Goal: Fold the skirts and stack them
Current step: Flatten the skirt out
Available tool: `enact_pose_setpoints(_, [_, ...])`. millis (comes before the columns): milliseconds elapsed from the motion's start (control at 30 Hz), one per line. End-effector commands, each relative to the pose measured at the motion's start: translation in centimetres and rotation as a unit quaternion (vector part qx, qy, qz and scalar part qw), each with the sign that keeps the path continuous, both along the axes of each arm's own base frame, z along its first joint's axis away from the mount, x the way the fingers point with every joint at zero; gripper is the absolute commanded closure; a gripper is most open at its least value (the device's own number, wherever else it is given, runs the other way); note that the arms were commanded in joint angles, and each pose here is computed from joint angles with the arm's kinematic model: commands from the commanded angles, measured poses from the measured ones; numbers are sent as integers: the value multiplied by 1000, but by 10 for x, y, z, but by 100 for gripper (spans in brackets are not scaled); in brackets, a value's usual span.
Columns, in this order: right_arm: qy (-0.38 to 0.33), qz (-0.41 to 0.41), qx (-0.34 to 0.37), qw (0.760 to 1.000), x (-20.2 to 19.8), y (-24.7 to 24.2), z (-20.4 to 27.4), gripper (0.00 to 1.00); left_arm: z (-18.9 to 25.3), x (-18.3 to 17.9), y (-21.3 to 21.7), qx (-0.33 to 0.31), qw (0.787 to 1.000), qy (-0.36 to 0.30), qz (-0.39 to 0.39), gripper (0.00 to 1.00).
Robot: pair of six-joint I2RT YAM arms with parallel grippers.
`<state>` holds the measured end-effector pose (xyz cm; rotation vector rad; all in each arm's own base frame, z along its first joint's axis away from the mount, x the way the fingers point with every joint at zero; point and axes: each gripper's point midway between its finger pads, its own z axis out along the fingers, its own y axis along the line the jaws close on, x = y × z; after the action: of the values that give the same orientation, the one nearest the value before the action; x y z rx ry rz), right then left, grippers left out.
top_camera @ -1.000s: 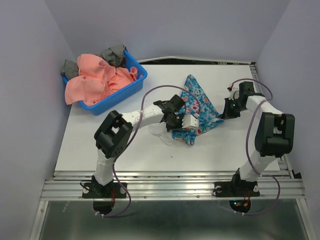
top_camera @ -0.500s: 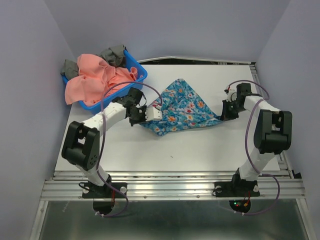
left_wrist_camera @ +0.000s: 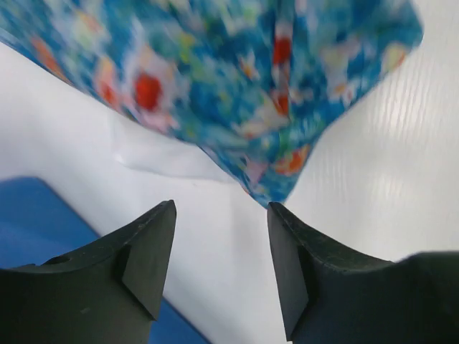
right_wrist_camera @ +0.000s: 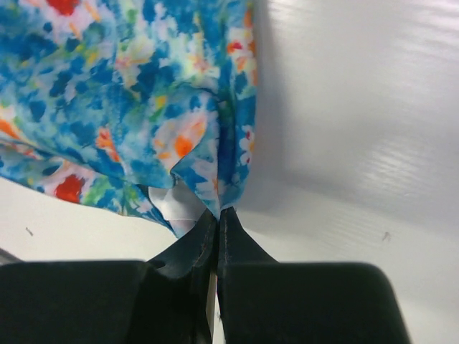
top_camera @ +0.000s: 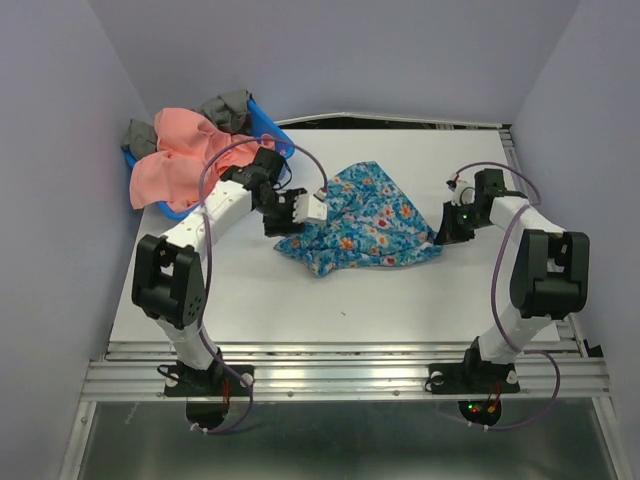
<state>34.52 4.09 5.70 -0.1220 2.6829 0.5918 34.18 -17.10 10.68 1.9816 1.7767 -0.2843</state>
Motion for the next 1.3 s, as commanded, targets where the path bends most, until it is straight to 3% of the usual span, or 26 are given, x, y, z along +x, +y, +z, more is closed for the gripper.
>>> enact_pose_setpoints(0, [-9, 32, 27, 999, -15, 23, 12, 99, 67, -34, -65, -93, 994, -4, -62, 37])
enact_pose_setpoints(133, [-1, 31, 23, 999, -25, 26, 4, 99, 58, -36, -119, -107, 994, -12, -34, 44])
enact_pose_setpoints(233, [-1, 29, 11, 1000, -28, 23, 1, 99, 17, -37, -147, -82, 996, 22, -9, 56])
enact_pose_setpoints(400, [-4, 24, 2, 1000, -29, 20, 2, 99, -27, -25, -146, -37, 998, 25, 32, 53])
enact_pose_setpoints(633, [-2, 17, -13, 1000, -29, 17, -3, 99, -66, -66, -105, 38, 997, 63, -19, 93])
enact_pose_setpoints(733, [1, 9, -10, 1000, -29, 18, -3, 99, -86, -91, -86, 60, 993, 84, -49, 100])
enact_pose_setpoints(833, [1, 3, -9, 1000, -27, 18, -3, 99, -90, -108, -79, 53, 993, 64, -79, 100])
enact_pose_setpoints(867, [1, 3, -9, 1000, -28, 18, -2, 99, -71, -96, -92, 22, 996, 0, -84, 100])
enact_pose_setpoints(1000, [5, 0, 1, 1000, -30, 21, -1, 99, -58, -109, -89, -15, 988, -102, -111, 100])
enact_pose_setpoints(1067, [7, 0, 8, 1000, -31, 23, -2, 99, -30, -105, -100, -55, 971, -192, -131, 100])
enact_pose_setpoints(1200, [11, 22, 21, 999, -36, 28, -5, 99, -46, -137, -97, -57, 958, -212, -187, 100])
enact_pose_setpoints(1233, [18, 37, 27, 999, -39, 33, -7, 91, -54, -144, -99, -53, 962, -191, -188, 98])
enact_pose_setpoints(1267, [24, 49, 25, 998, -43, 33, -7, 68, -56, -152, -104, -67, 966, -161, -191, 93])
